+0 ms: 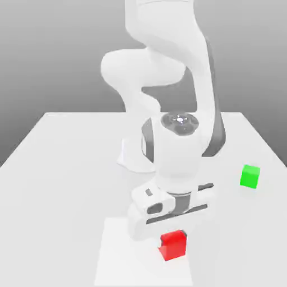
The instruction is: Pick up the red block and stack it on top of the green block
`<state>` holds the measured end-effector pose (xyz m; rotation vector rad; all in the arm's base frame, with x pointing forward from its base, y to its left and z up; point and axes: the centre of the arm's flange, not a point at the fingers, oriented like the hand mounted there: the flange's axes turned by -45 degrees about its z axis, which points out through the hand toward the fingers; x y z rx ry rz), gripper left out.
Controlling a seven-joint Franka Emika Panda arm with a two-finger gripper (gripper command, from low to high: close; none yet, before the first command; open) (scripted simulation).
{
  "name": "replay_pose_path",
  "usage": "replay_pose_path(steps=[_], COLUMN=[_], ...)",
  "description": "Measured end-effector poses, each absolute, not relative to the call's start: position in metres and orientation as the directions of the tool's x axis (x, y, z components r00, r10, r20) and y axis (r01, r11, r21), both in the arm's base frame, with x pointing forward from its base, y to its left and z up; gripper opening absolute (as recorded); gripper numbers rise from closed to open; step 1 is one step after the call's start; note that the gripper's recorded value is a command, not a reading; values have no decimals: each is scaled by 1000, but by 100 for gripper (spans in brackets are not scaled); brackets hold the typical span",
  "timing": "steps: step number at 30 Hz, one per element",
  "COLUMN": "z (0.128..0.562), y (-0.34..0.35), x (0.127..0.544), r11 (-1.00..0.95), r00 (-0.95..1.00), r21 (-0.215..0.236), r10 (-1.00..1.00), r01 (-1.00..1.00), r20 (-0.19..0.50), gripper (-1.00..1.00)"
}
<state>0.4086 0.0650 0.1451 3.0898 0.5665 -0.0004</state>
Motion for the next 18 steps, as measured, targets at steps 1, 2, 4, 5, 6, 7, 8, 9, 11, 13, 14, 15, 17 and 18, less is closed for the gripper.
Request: replay_pose_path(steps=[1, 2, 4, 5, 6, 7, 8, 9, 11, 13, 14, 15, 17, 18], z=[148, 155, 174, 184, 195, 203, 209, 214, 222, 228, 231, 233, 238, 240], y=[65, 65, 65, 65, 65, 72, 96, 125, 176, 220, 238, 255, 281, 292], x=[409, 409, 410, 410, 409, 407, 400, 389, 362, 330, 313, 295, 261, 243], r11=[-935, -935, -935, -935, -935, -926, -892, -842, -716, -562, -479, -395, -225, -140], r00=[935, 935, 935, 935, 935, 926, 892, 842, 717, 562, 480, 395, 225, 140], r21=[0, 0, 0, 0, 0, -2, -7, -12, -20, -25, -26, -26, -23, -21], r10=[355, 355, 355, 355, 355, 379, 453, 539, 697, 827, 877, 918, 974, 990], r01=[355, 355, 355, 355, 355, 379, 453, 539, 697, 827, 877, 918, 974, 990], r20=[0, 0, 0, 0, 0, 0, 2, 5, 11, 16, 19, 20, 22, 22], gripper=[-100, -100, -100, -100, -100, -100, -100, -100, -100, -100, -100, -100, -100, -100])
